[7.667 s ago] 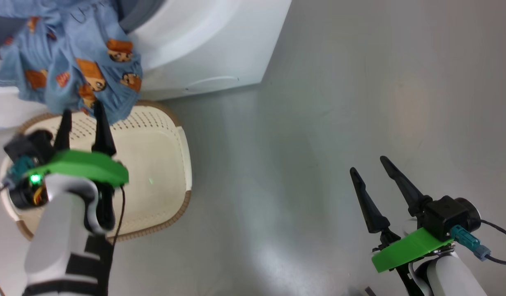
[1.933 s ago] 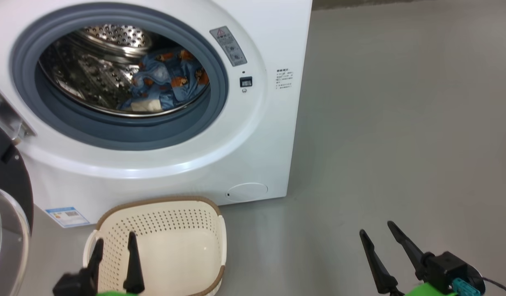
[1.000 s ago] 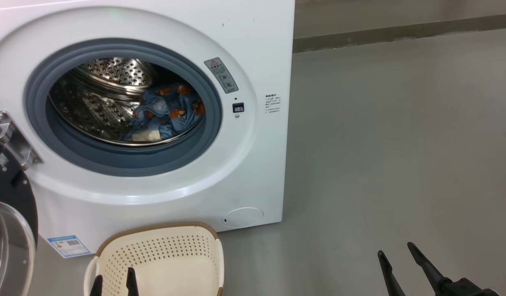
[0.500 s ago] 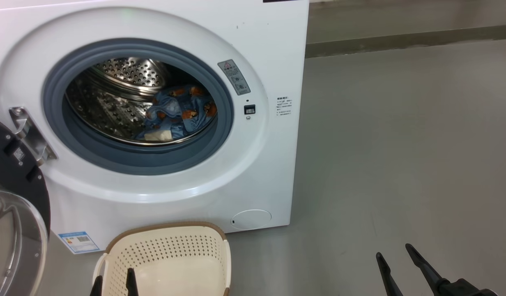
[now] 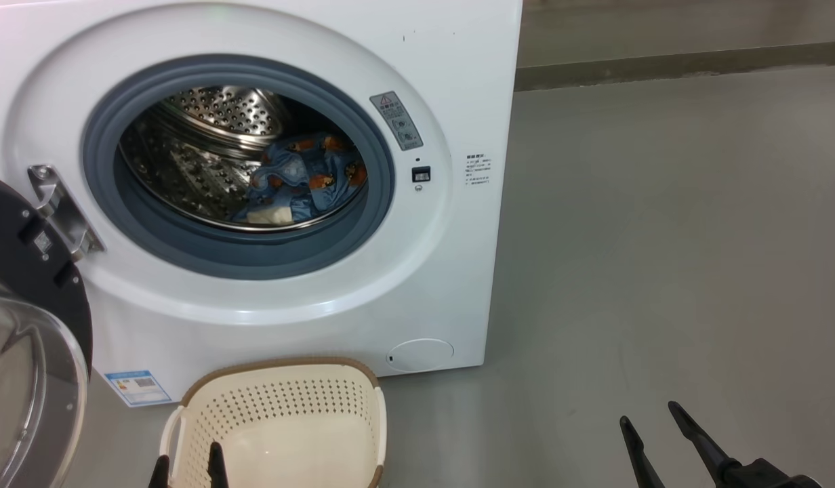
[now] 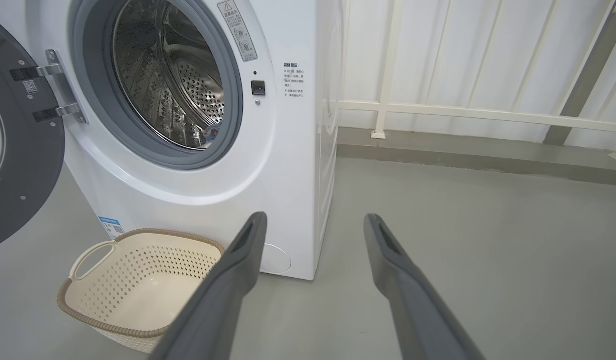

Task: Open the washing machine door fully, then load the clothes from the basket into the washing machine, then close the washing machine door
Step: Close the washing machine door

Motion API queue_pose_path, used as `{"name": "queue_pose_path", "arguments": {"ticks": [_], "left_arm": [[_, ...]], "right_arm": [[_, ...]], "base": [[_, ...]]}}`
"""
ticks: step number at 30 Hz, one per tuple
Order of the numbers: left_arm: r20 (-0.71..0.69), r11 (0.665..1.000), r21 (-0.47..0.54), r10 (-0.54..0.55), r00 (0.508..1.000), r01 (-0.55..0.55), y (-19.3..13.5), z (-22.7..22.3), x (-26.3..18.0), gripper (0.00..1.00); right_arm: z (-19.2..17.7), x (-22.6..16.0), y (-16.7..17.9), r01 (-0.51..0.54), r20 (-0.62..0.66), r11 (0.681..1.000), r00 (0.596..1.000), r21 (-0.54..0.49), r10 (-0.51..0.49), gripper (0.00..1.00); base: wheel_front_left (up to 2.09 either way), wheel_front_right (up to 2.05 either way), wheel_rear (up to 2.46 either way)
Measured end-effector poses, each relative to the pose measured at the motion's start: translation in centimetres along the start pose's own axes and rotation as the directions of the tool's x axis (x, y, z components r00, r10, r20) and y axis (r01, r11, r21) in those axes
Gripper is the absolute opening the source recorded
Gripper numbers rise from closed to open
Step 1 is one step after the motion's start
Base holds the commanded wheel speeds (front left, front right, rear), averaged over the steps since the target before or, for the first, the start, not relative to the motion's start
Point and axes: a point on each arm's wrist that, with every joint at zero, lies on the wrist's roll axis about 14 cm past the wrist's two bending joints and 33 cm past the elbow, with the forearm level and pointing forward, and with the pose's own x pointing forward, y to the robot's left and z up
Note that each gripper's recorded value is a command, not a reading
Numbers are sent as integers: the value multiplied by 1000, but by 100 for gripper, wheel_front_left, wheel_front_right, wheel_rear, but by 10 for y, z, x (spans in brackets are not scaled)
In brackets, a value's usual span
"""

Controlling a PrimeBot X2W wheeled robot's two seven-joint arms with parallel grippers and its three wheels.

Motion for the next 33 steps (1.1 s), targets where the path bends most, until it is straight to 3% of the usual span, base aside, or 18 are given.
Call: {"name": "queue_pose_path", "arguments": {"ticks": [14, 27, 33], "left_arm": [[1, 1000, 6, 9, 1000, -9, 1, 1, 1, 100], [-2, 1000, 12, 16, 1000, -16, 4, -1, 0, 100], [16, 998, 38, 52, 999, -53, 16, 4, -7, 100]], "right_arm": [[-2, 2, 5, -15, -5, 1000, 1000, 4, 15, 100], [-3, 4, 5, -16, -8, 1000, 1000, 5, 16, 100], [-1, 16, 20, -74, -4, 997, 997, 3, 74, 100]], "base": [[-130, 130, 0], [-11, 11, 0], [0, 0, 0]]}}
